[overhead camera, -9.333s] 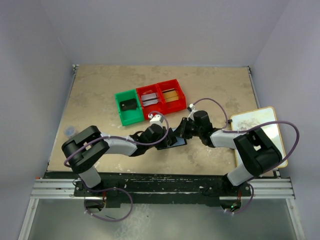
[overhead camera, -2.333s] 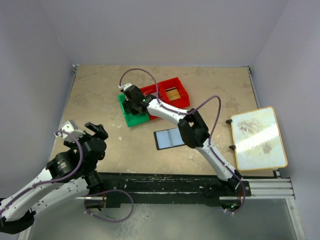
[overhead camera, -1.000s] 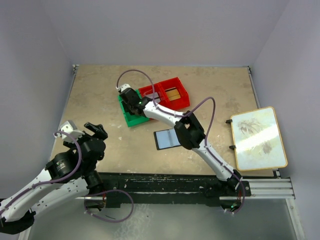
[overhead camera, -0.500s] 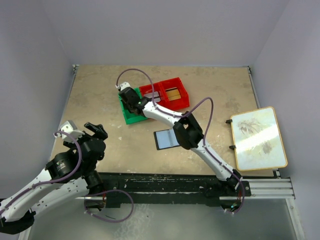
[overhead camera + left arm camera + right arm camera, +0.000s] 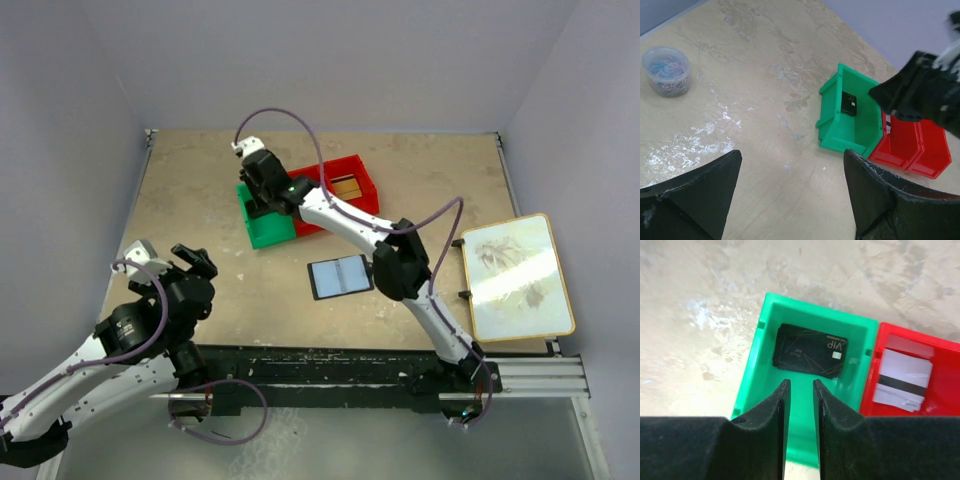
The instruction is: Take the credit cards out of the card holder
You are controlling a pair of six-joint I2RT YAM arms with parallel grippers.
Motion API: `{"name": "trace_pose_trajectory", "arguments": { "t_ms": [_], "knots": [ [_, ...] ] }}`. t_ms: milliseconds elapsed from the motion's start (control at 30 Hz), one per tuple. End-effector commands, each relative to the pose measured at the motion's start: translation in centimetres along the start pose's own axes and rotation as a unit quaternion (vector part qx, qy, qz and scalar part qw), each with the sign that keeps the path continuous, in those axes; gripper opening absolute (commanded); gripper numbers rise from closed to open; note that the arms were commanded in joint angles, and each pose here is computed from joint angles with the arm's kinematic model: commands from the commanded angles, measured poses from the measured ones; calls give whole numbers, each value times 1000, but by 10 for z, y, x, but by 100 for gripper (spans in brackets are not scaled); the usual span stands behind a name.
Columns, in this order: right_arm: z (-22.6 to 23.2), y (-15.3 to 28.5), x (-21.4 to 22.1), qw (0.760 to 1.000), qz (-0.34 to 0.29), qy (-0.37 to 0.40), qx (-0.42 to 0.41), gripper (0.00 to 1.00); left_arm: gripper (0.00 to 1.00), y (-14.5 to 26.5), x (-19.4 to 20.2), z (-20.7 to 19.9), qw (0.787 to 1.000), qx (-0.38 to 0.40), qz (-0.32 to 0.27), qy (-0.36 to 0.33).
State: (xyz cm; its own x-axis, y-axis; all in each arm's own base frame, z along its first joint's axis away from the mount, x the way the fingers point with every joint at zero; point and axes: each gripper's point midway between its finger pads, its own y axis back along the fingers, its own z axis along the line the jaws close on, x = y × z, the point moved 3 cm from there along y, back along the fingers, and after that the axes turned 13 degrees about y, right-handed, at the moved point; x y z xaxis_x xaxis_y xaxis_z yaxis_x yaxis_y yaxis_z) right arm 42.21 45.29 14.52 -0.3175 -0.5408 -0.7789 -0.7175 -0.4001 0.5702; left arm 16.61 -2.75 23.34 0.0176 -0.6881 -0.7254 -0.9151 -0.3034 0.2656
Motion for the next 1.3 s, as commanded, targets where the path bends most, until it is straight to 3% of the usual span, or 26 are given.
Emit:
{"name": "trace_pose_trajectory", "arguments": {
  "t_ms": [0,133,200,433,500,733,1267],
  "knots": [
    [-28,63,-46,995,-58,-69,42,28,81,1,-5,-8,1000,3,-2,4],
    [-34,113,-24,986,-123,-108,44,43,81,1,0,-9,1000,2,7,-7],
    [-29,129,-4,984,-118,-136,18,45,81,0,5,-10,1000,3,13,-16],
    [-19,132,92,983,21,-177,38,51,84,-3,20,-22,998,16,34,-56],
    [-13,133,110,980,32,-194,30,51,84,-5,23,-25,997,14,36,-67],
    [-5,148,136,975,51,-218,6,62,84,-8,35,-24,993,0,48,-103],
    [11,135,188,975,133,-180,-6,66,84,-10,44,-23,992,-1,58,-114]
  ]
}}
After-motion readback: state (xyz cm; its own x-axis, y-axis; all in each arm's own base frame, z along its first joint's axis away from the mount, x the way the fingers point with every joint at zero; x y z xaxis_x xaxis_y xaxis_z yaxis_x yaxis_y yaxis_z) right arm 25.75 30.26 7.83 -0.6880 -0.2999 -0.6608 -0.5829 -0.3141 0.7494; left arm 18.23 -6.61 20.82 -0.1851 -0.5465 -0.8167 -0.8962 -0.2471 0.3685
